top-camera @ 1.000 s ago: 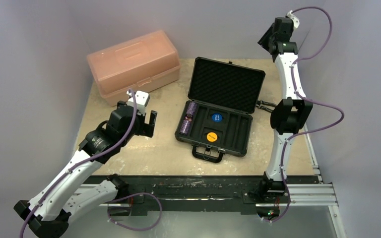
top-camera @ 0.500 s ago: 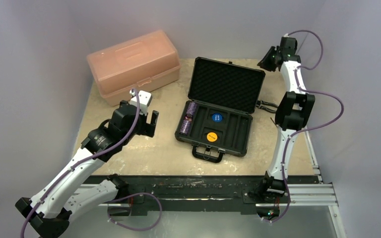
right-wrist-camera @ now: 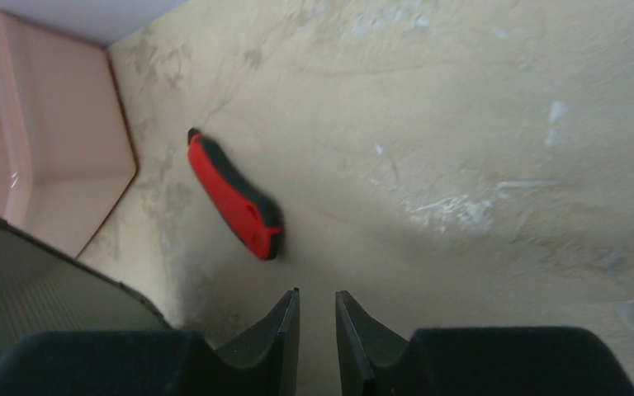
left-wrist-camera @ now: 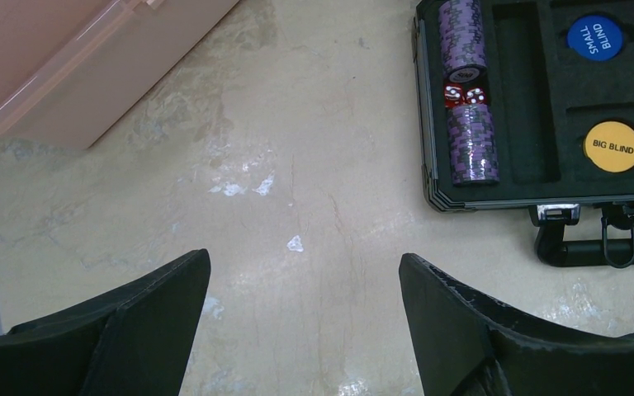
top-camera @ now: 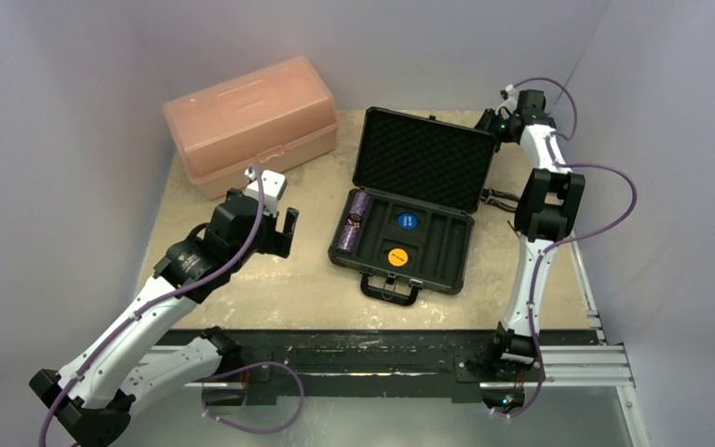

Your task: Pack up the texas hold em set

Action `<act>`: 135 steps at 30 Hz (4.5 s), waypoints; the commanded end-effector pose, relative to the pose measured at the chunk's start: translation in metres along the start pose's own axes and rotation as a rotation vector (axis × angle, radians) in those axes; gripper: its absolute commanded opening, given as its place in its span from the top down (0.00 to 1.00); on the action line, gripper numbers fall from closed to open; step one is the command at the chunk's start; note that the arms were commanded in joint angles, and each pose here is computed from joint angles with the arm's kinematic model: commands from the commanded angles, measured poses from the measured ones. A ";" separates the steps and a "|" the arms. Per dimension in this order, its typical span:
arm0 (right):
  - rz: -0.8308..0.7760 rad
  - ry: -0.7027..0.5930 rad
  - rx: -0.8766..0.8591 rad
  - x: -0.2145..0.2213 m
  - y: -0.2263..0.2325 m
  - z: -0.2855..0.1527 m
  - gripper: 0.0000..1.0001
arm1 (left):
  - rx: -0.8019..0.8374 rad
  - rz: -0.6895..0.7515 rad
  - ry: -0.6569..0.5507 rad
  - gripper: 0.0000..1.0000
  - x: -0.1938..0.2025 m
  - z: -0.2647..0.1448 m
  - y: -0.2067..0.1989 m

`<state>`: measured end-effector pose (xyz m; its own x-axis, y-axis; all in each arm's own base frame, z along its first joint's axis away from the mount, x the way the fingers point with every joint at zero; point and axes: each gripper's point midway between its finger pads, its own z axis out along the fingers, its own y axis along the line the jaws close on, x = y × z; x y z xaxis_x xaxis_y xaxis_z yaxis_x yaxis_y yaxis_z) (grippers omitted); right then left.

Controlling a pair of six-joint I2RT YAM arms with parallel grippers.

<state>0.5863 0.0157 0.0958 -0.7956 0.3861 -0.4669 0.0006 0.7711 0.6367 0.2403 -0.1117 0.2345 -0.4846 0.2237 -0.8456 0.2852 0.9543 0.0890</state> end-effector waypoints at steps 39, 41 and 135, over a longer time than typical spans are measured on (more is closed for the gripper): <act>-0.315 0.114 -0.326 0.074 0.129 -0.073 0.75 | 0.058 -0.023 -0.065 0.18 -0.015 -0.010 -0.007; -0.325 0.123 -0.329 0.080 0.134 -0.074 0.76 | 0.060 -0.027 -0.071 0.18 -0.015 -0.011 -0.007; -0.055 0.112 0.498 0.248 0.055 -0.122 0.38 | 0.273 -0.312 0.333 0.53 0.084 0.081 -0.136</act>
<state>0.3442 0.0947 0.1237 -0.7968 0.3270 -0.5080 0.2082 0.9380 0.2772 0.2065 -0.2107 0.0823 -0.8368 0.0960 -0.5390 0.2596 0.9364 -0.2362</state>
